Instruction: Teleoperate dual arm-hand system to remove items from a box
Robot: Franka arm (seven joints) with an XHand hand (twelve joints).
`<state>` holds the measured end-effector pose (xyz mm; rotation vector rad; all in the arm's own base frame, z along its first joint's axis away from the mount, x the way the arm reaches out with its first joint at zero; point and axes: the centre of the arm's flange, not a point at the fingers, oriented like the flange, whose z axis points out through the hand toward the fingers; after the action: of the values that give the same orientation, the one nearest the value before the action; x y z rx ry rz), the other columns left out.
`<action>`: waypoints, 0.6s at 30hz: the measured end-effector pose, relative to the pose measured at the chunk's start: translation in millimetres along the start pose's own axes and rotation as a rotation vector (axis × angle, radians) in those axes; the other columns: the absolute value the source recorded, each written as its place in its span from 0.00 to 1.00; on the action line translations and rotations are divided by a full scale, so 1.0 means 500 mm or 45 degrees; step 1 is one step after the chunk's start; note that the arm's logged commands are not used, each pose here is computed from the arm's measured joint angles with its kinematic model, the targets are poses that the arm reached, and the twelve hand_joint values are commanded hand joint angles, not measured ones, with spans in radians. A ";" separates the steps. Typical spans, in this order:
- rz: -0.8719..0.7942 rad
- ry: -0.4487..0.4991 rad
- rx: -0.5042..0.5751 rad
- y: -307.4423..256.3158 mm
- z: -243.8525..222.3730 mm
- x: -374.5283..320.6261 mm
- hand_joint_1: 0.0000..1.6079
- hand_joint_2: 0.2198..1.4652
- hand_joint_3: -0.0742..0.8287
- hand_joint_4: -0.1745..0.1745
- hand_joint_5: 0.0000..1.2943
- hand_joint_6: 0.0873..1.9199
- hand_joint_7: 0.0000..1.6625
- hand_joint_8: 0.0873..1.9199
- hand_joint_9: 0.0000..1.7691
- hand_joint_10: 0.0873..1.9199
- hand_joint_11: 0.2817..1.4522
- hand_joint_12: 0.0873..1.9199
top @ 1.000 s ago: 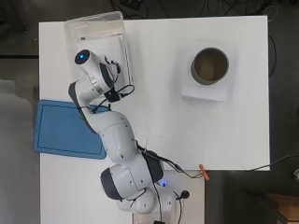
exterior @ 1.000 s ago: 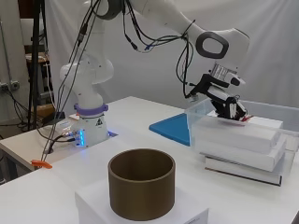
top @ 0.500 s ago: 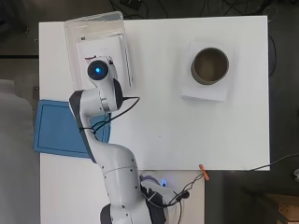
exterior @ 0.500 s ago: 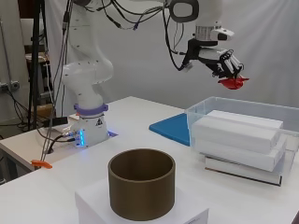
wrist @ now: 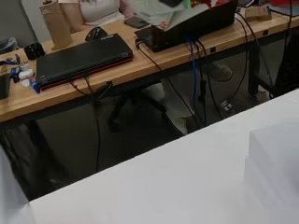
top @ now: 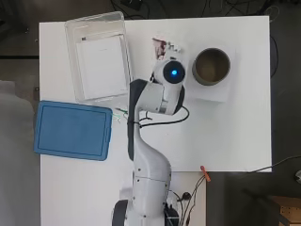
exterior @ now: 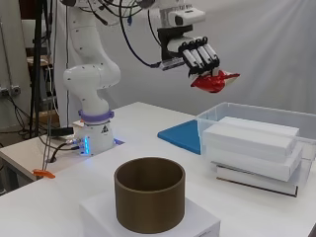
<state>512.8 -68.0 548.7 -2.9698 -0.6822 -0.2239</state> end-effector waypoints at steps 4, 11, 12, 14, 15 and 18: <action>0.135 0.008 -0.009 0.179 0.044 -0.012 0.72 0.88 0.09 0.00 0.48 0.67 0.41 0.93 0.55 0.99 0.40 0.93; 0.232 -0.020 -0.015 0.297 0.105 -0.123 0.66 0.87 0.08 0.34 0.51 0.69 0.43 0.94 0.55 1.00 0.39 0.93; 0.245 -0.018 -0.011 0.299 0.107 -0.140 0.60 0.87 0.08 0.64 0.51 0.72 0.44 0.95 0.55 1.00 0.38 0.93; 0.287 -0.022 -0.009 0.287 0.104 -0.174 0.53 0.87 0.09 0.91 0.49 0.77 0.45 0.95 0.54 1.00 0.37 0.92; 0.307 -0.029 -0.010 0.278 0.103 -0.192 0.53 0.88 0.09 0.92 0.49 0.78 0.45 0.95 0.54 0.99 0.37 0.91; 0.348 -0.034 0.003 0.259 0.113 -0.239 0.62 0.89 0.09 0.44 0.47 0.75 0.41 0.95 0.54 1.00 0.37 0.90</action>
<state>470.3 -228.7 467.2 -3.0236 -0.2714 -0.1628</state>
